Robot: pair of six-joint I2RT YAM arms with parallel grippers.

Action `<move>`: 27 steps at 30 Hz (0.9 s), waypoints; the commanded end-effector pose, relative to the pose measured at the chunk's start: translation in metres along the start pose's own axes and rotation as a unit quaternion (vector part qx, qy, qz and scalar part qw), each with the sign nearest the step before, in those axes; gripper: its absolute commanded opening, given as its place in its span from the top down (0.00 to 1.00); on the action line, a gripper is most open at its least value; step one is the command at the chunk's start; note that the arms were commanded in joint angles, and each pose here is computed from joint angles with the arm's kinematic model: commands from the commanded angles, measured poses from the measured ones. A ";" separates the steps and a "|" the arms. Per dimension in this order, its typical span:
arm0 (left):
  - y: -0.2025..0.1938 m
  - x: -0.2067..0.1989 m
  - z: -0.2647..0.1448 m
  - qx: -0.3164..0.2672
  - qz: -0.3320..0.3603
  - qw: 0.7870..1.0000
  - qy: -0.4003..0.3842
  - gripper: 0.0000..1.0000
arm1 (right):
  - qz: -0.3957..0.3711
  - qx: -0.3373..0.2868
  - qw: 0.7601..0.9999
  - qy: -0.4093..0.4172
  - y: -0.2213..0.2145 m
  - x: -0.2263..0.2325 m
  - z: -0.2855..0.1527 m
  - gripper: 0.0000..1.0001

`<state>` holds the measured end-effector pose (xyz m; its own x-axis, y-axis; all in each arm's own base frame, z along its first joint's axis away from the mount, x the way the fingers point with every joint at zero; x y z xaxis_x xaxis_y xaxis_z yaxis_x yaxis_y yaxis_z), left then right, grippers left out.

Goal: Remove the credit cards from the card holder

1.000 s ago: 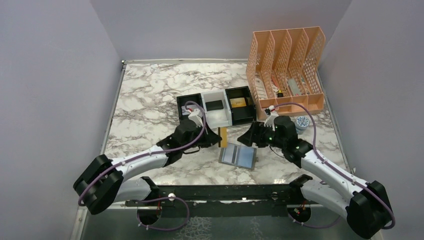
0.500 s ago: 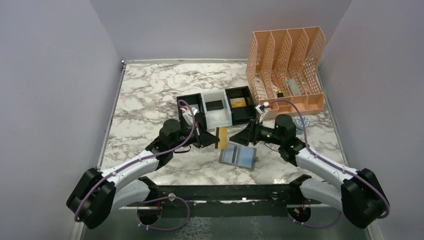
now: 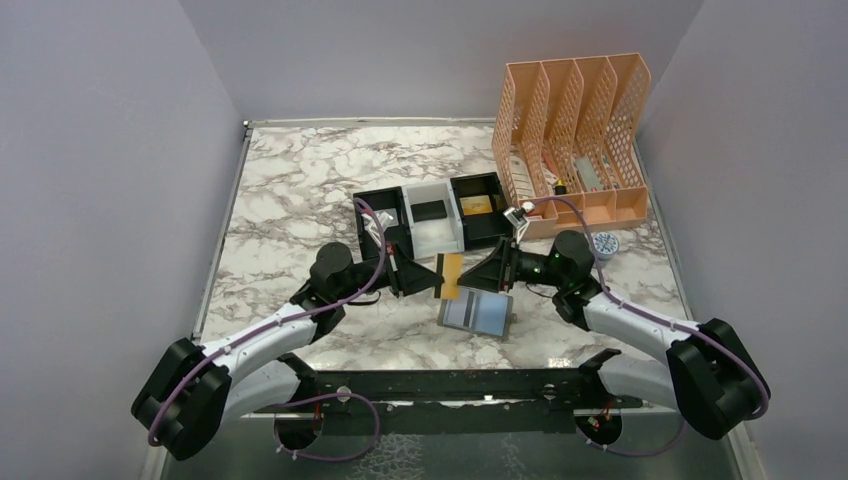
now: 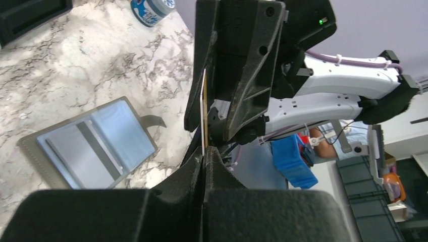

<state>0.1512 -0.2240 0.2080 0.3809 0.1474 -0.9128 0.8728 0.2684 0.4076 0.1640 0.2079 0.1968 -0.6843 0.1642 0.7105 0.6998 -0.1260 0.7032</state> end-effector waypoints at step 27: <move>-0.006 -0.001 0.006 0.008 -0.018 0.999 -0.048 0.95 | 0.005 -0.028 0.996 0.084 0.018 0.012 0.010 0.99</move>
<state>0.1534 -0.2327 0.2156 0.3831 0.0430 -0.9227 0.8832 0.2757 0.3795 0.1676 0.2172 0.2079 -0.6671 0.0025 0.7450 0.7377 -0.1372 0.6611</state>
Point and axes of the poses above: each gripper's point midway between its finger pads, its own z axis out along the fingers, its own x axis along the line the jaws close on, y = z × x, the point moved 7 cm from there along -z, back along the fingers, and after that the axes turned 10 degrees about -z, right-handed, at the moved point
